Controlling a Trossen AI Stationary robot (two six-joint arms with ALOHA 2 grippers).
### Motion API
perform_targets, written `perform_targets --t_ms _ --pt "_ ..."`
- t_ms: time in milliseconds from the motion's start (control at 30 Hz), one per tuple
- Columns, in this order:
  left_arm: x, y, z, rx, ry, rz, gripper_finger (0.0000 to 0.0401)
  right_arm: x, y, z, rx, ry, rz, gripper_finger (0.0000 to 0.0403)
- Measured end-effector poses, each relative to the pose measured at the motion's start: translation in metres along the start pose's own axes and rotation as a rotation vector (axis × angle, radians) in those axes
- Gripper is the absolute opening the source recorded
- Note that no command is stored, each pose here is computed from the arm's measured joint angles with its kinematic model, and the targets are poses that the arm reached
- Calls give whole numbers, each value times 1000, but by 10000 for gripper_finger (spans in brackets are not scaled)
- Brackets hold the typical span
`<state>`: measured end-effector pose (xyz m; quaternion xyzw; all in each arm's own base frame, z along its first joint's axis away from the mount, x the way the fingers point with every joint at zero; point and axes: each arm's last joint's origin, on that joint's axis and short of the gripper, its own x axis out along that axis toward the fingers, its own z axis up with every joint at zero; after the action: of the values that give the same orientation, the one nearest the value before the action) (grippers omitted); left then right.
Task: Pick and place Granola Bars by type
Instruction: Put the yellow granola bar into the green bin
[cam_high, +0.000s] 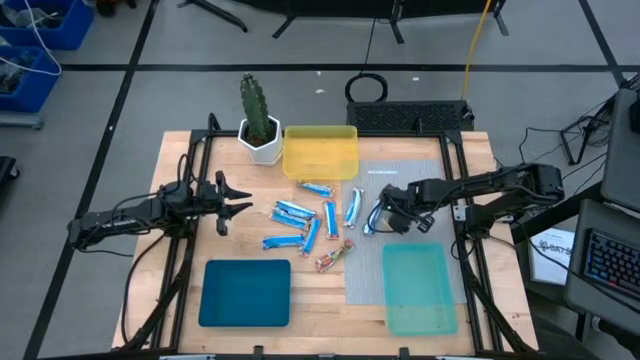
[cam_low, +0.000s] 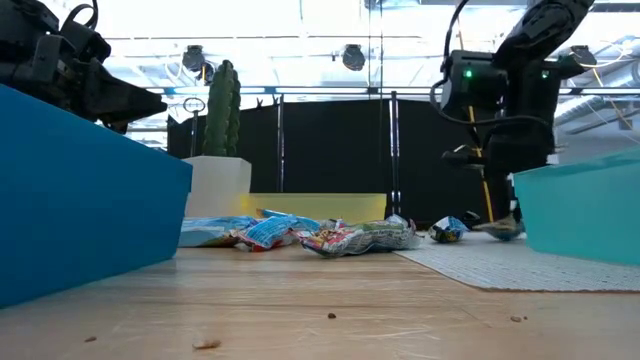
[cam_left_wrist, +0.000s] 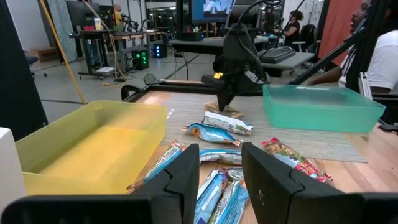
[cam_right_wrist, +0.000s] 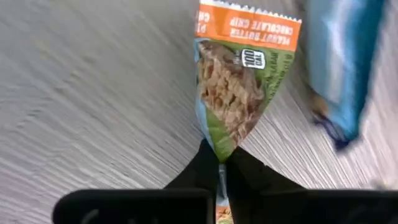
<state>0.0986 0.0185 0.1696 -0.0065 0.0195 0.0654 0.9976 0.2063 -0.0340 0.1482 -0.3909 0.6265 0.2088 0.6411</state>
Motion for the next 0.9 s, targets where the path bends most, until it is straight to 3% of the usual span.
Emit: perform_targets --t_ms 200,600,733,900 --pt "0 0 0 0 0 0 124 -35 -12 -4 149 29 -104 3" --pt "0 0 0 0 1 0 124 -180 -37 -10 833 21 -137 1" --pt "0 0 0 0 0 0 124 -226 -41 -14 1005 -11 -138 1" --pt "0 0 0 0 1 0 124 -269 -45 -9 1120 -234 -69 0"
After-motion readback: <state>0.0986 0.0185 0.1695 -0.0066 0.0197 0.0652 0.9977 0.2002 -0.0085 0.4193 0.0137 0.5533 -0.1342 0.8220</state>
